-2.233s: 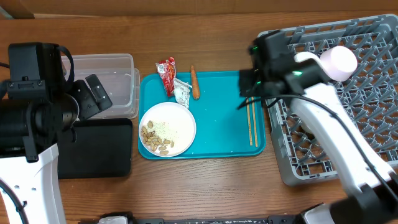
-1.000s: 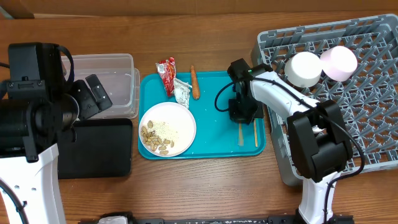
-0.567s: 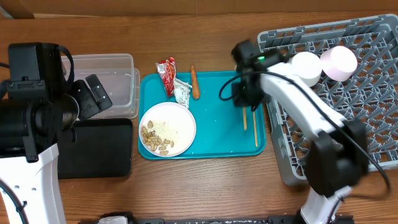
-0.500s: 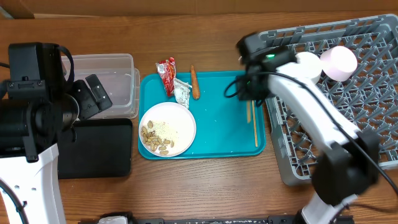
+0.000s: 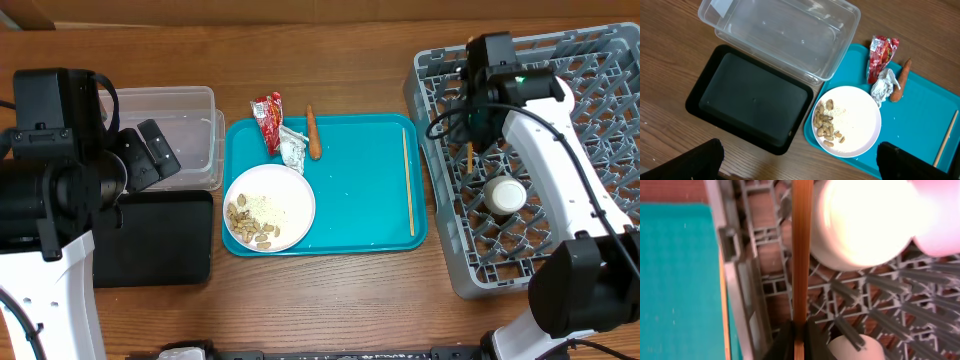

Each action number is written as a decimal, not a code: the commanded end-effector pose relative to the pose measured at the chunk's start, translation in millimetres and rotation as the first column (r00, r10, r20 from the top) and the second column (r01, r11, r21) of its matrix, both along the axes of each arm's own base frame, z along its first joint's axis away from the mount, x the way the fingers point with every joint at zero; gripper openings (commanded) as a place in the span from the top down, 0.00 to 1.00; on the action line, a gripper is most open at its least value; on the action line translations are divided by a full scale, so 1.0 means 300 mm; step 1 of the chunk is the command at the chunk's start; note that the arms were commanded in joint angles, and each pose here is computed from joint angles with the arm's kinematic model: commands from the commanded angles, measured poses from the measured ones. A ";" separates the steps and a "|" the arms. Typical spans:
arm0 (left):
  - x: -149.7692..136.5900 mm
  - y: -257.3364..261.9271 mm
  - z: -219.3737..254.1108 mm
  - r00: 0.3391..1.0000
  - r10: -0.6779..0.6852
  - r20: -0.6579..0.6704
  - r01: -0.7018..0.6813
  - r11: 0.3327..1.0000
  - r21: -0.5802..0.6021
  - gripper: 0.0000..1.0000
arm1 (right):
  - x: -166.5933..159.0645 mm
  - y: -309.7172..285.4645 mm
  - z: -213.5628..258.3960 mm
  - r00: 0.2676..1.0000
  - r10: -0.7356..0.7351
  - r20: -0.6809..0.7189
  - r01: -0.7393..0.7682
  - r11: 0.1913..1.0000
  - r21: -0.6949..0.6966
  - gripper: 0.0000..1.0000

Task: Sort waste into correct bins and load items into the dishwasher
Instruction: 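Lift the chopsticks and move them over the rack's left edge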

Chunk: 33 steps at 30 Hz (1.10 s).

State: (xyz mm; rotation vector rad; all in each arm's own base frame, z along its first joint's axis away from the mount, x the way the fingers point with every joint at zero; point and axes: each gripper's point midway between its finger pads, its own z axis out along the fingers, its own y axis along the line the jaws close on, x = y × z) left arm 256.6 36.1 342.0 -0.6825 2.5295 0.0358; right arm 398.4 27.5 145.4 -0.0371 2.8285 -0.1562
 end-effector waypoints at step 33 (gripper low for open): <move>0.003 0.011 -0.002 1.000 0.019 -0.003 -0.019 1.000 0.006 0.00 | -0.122 0.327 -0.330 0.992 -0.098 -0.081 0.101 0.994 0.039 0.53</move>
